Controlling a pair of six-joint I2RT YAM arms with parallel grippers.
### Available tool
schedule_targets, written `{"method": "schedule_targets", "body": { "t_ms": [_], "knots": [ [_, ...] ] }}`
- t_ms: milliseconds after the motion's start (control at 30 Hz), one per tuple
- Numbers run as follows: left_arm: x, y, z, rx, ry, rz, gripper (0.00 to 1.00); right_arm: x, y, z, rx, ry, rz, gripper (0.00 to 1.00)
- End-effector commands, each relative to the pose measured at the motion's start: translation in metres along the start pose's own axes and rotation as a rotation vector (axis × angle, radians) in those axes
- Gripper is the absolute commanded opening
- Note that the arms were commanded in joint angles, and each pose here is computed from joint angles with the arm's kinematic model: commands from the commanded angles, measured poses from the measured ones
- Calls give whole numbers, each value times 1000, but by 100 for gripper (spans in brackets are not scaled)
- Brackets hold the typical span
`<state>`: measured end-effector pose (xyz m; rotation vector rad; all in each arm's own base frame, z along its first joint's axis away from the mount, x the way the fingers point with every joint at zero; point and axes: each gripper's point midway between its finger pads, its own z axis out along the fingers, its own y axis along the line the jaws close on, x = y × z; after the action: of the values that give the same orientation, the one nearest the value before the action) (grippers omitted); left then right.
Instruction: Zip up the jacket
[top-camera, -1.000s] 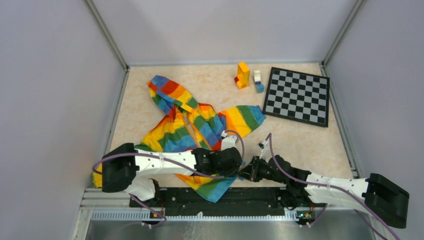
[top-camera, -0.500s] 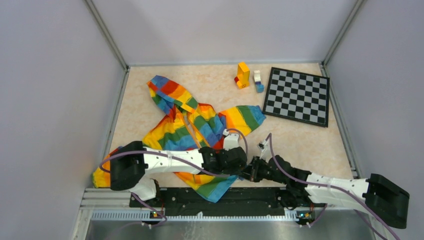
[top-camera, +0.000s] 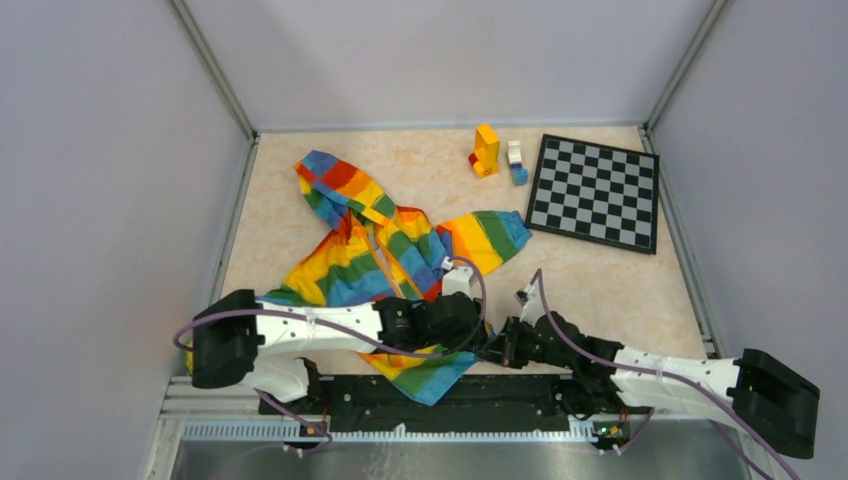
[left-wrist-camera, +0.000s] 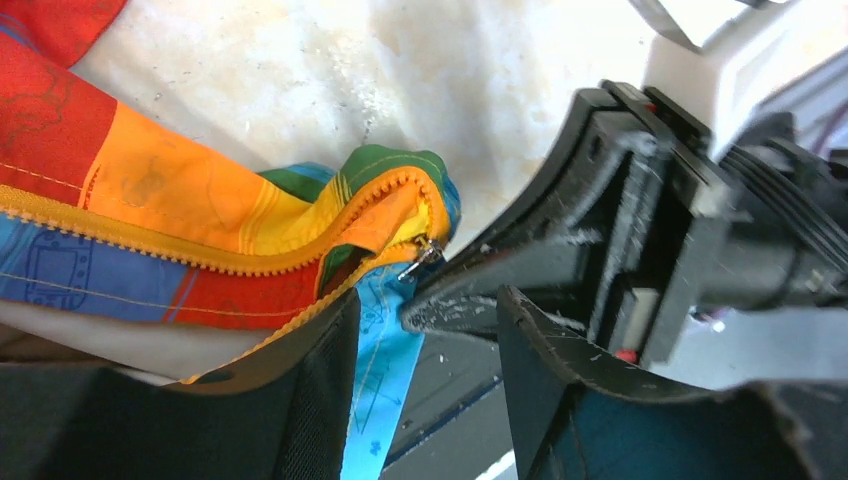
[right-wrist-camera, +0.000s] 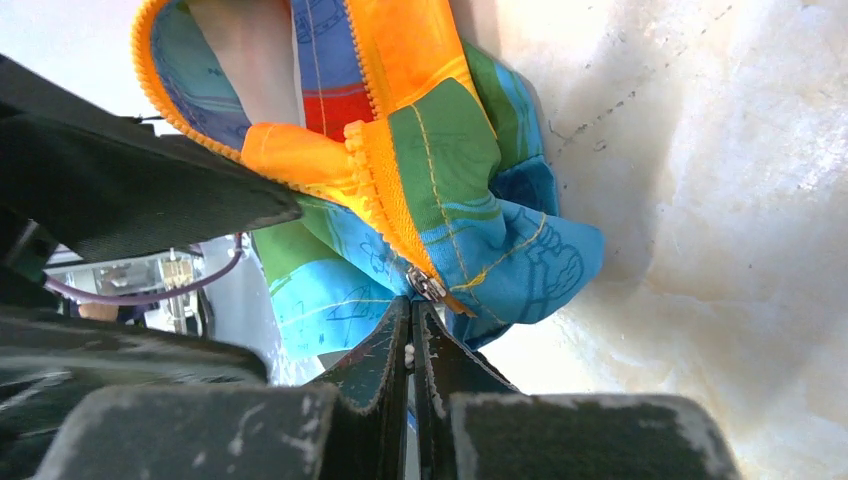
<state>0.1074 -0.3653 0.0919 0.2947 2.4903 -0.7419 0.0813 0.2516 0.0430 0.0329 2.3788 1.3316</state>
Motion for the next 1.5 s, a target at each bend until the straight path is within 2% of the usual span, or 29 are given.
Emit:
{"method": "schedule_targets", "body": {
  "t_ms": [0, 133, 267, 367, 633, 700, 800, 933, 1167, 1267, 1333, 1367, 1467],
  "knots": [
    [-18, -24, -20, 188, -62, -19, 57, 19, -27, -5, 54, 53, 10, 0],
    [-14, -22, -21, 184, -34, 0, 50, 20, -29, -6, 76, 69, -10, 10],
    [-10, -31, -24, 249, -17, 26, 47, 8, -14, -9, 83, 45, -47, 21],
    [-9, -33, -29, 284, -24, 40, 49, -6, -8, -18, 120, 4, -92, 27],
    [-14, -25, -52, 327, -73, 40, 60, -37, -1, -41, 204, -97, -171, 41],
    [-15, -22, -54, 341, -65, 22, 61, -40, -4, -40, 212, -94, -177, 42],
    [-15, -20, -50, 349, -44, -10, 55, -40, -5, -35, 185, -66, -162, 42],
    [-12, -12, -38, 320, -9, -29, 56, -41, -10, -30, 139, -36, -105, 42],
    [0, -7, -26, 302, 42, -9, 66, -46, -9, -29, 101, -53, -168, 46],
    [2, 18, -17, 229, 49, -49, 68, -45, -2, -20, 34, -23, -200, 45],
    [3, 48, -10, 167, 64, -125, 57, -48, 12, -12, -40, -19, -231, 42],
    [4, 63, -7, 140, 57, -152, 55, -48, 16, -8, -62, -9, -250, 40],
    [0, 107, -2, 69, 39, -258, 57, -44, 27, 6, -121, 65, -285, 34]
  ]
}}
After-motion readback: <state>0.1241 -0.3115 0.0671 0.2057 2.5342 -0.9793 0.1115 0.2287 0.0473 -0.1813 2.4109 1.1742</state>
